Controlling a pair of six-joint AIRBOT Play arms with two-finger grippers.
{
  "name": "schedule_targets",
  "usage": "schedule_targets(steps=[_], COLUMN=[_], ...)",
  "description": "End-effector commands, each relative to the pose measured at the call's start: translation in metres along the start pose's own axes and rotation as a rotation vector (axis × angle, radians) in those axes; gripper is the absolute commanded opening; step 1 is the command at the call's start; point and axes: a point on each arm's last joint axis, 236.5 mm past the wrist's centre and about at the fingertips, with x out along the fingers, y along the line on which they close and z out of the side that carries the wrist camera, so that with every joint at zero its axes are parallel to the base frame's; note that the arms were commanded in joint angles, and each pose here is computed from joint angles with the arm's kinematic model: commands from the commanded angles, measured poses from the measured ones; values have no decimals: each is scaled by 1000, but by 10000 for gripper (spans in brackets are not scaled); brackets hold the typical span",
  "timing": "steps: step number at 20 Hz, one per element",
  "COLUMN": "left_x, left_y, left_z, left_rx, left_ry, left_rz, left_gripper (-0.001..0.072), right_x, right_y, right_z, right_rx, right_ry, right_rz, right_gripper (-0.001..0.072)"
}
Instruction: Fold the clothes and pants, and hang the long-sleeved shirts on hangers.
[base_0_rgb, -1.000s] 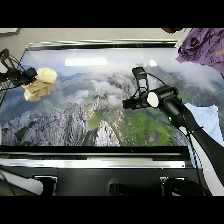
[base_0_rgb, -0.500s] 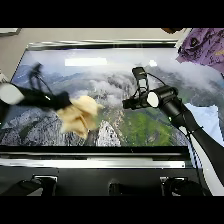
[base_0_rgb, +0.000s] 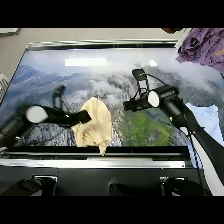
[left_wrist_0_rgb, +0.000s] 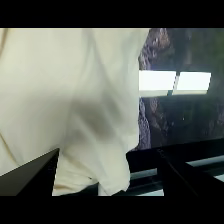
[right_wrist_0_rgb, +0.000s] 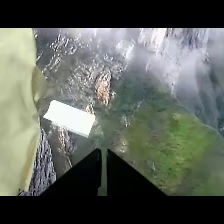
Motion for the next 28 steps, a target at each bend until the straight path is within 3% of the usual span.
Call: schedule_targets(steps=[1,2,4,8,10,17,26,27,28], left_x=[-66,-83,-102,-106,-98,-63,-61,-61,-61], left_y=[26,39,71,110,122,140,141,141,141], left_z=[44,54,64,74,77,76,76,76,76], left_rx=[27,14,-41,-112,-96,-124,-126,-126,-126], left_ry=[-113,-143,-168,-170,-146,-43,-41,-41,-39], left_rz=[17,32,73,119,134,152,152,152,152], left_gripper=[720,720,720,720,720,720,720,720,720], right_x=[-16,-19,-16,-10,3,73,113,116,117], right_y=[-23,-45,-70,-5,28,96,121,124,125], right_z=[-17,-15,-14,-39,-71,-113,-128,-130,-130], right_rx=[39,122,326,493,490,425,487,486,484], right_ry=[85,81,71,167,264,342,371,373,371], right_rz=[-44,-63,28,640,757,740,726,721,718], right_gripper=[173,234,234,302,357,364,337,273,141])
